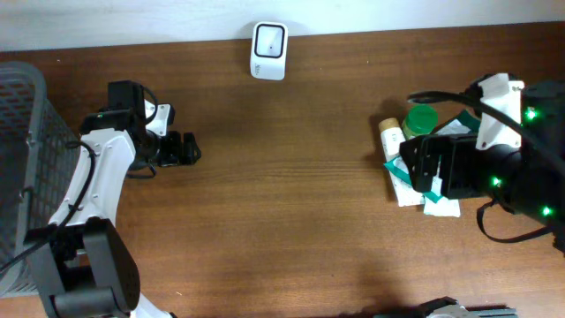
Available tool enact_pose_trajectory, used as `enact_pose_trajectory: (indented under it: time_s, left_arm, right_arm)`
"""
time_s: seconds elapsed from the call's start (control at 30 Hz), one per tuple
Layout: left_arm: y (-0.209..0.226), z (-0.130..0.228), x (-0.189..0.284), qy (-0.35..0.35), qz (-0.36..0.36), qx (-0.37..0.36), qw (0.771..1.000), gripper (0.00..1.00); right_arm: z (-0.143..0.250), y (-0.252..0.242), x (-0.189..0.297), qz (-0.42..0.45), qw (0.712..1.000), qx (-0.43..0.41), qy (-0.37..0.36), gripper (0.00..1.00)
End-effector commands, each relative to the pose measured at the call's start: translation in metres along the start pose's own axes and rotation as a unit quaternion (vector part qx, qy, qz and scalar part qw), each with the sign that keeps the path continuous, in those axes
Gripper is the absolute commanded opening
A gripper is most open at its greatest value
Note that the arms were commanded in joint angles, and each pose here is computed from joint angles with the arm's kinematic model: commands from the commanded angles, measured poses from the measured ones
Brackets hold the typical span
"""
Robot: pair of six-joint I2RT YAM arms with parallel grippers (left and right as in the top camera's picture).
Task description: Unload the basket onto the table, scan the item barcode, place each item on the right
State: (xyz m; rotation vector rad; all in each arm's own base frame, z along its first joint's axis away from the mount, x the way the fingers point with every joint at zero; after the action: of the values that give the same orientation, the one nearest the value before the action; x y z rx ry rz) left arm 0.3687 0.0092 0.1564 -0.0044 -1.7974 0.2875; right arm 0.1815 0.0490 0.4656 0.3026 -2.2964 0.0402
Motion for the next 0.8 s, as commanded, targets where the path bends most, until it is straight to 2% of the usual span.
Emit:
enact_pose_trajectory:
  time_s: [0.0, 0.03, 0.13, 0.23, 0.27, 0.5, 0.6, 0.77]
  left_arm:
    - [0.000, -0.003, 0.004, -0.006, 0.001, -0.004, 1.000, 0.99]
    - [0.000, -0.003, 0.004, -0.006, 0.001, -0.004, 1.000, 0.99]
    - [0.000, -0.003, 0.004, -0.006, 0.001, -0.004, 1.000, 0.99]
    - [0.000, -0.003, 0.004, -0.006, 0.001, -0.004, 1.000, 0.99]
    - [0.000, -0.003, 0.004, -0.006, 0.001, -0.004, 1.000, 0.99]
    - [0.000, -0.003, 0.004, -0.006, 0.001, -0.004, 1.000, 0.99]
    - [0.000, -0.003, 0.004, -0.006, 0.001, -0.004, 1.000, 0.99]
    - [0.000, -0.003, 0.004, -0.006, 0.001, -0.004, 1.000, 0.99]
  right_arm:
    - [-0.015, -0.006, -0.003, 0.037, 0.995, 0.084, -0.041, 0.98]
    - [-0.023, -0.006, 0.002, 0.041, 0.989, 0.116, -0.080, 0.98]
    - [-0.021, -0.024, 0.012, 0.061, 0.984, 0.087, -0.141, 0.98]
    - [-0.009, -0.020, 0.001, 0.060, 0.957, 0.165, -0.230, 0.98]
    - [-0.002, -0.020, -0.009, 0.058, 0.950, 0.169, -0.256, 0.98]
    - [0.127, -0.028, -0.131, 0.066, 0.893, 0.195, -0.400, 0.99]
    - [0.159, -0.029, -0.158, 0.066, 0.884, 0.200, -0.417, 0.98]
    - [0.189, -0.024, -0.188, 0.044, 0.891, 0.205, -0.403, 0.98]
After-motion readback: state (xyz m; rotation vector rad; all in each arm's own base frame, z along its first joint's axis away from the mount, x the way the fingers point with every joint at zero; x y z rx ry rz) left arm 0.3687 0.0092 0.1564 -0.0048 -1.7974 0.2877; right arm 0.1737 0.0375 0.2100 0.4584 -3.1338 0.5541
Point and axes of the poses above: each gripper's point midway between its finger pads, its own x axis back along the fingers, its own y axis along the line the jaws close on, z = x × y, the point moved 7 cm from there along x, back along the fingers, and after that the axes turned 11 degrees about x, right-handed, at the moved point
